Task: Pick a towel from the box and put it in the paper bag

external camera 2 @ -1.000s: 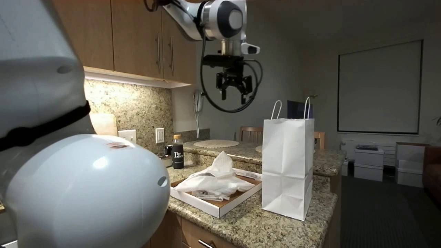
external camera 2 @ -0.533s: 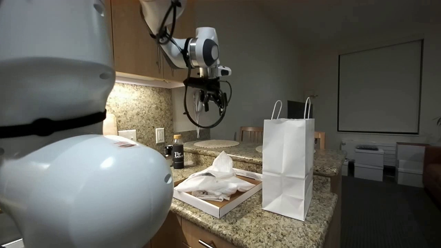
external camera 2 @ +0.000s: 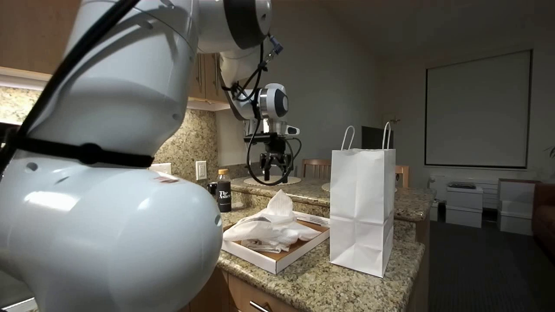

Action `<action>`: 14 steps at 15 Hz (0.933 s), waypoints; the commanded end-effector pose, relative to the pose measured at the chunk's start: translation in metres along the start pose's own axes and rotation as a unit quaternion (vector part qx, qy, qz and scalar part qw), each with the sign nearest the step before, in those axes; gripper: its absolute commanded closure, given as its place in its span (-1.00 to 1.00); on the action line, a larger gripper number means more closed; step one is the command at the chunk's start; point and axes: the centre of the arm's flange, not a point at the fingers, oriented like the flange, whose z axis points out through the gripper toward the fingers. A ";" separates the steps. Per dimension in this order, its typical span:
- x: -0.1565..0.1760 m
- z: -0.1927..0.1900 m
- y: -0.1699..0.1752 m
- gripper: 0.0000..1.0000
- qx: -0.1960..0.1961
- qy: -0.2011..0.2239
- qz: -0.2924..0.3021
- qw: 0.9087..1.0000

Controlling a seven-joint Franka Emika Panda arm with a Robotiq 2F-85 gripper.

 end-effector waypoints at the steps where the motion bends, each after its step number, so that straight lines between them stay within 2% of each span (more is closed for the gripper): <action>1: -0.009 0.028 -0.029 -1.00 0.011 -0.046 -0.032 0.998; 3: -0.007 0.047 -0.041 -1.00 -0.006 -0.042 -0.029 0.999; 5: -0.005 0.058 -0.044 -1.00 -0.008 -0.062 -0.030 0.998; 11: -0.009 0.079 -0.030 -1.00 -0.003 -0.106 -0.017 0.994; 14: -0.009 0.082 -0.033 -1.00 -0.008 -0.091 -0.009 0.996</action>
